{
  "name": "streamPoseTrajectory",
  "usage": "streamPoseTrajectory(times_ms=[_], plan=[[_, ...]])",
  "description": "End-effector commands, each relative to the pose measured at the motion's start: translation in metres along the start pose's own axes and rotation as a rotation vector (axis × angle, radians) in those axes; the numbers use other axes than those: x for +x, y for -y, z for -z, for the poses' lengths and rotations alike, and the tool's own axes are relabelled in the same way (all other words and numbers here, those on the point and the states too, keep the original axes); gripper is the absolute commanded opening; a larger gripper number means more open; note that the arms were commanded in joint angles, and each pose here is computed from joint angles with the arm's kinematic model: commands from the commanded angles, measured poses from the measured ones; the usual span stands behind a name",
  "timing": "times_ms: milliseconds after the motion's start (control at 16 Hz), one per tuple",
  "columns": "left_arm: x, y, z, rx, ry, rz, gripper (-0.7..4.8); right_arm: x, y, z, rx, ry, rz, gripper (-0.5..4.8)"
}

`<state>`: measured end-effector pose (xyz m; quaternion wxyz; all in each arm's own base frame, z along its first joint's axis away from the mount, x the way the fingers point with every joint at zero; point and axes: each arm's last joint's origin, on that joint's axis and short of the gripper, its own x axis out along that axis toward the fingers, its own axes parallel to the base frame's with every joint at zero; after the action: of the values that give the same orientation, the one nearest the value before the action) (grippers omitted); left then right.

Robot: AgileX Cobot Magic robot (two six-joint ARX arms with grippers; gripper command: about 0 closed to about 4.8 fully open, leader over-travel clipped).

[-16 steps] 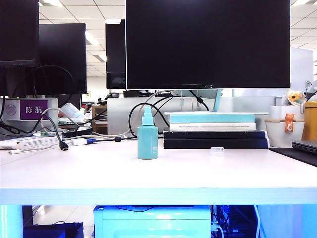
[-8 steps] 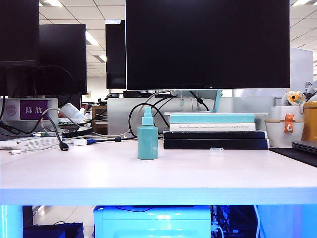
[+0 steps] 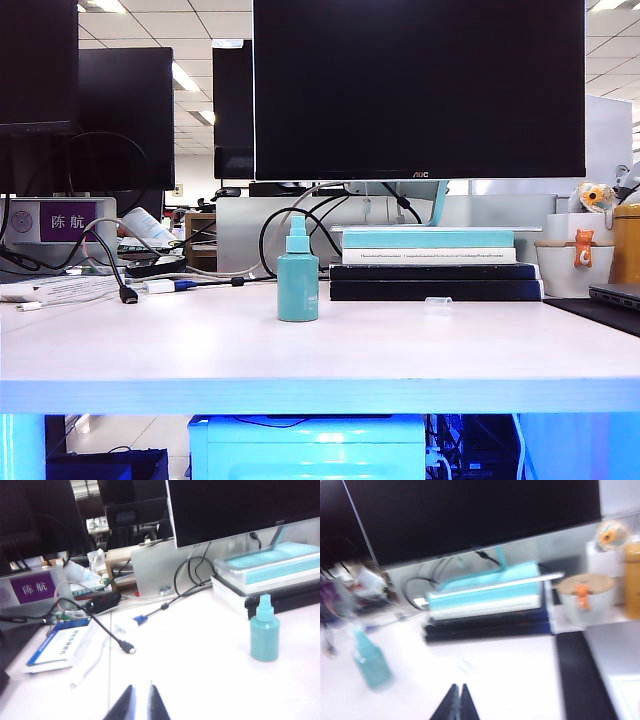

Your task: Pick up the sprayer with the left hand and remove the lid with the right hand then place it on the table.

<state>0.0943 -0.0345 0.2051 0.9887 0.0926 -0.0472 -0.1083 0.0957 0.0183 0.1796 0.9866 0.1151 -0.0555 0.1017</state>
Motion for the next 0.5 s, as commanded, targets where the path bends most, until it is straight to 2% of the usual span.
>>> streamPoseTrajectory(times_ms=[63,250,375,500], plan=[[0.002,0.005,0.012,-0.025,0.019,0.058,0.17,0.0,0.001,0.004,-0.045,-0.032,0.007,-0.01],[0.002,0.005,0.022,-0.021,-0.032,0.017,0.17,0.0,0.002,0.01,-0.043,-0.09,0.018,-0.01],[0.002,0.006,0.027,-0.123,-0.081,0.007,0.25,-0.001,0.004,0.017,-0.017,-0.161,0.034,-0.01],[0.002,0.006,0.027,-0.123,-0.084,0.007,0.25,-0.001,0.004,0.017,-0.018,-0.167,0.036,-0.01]])
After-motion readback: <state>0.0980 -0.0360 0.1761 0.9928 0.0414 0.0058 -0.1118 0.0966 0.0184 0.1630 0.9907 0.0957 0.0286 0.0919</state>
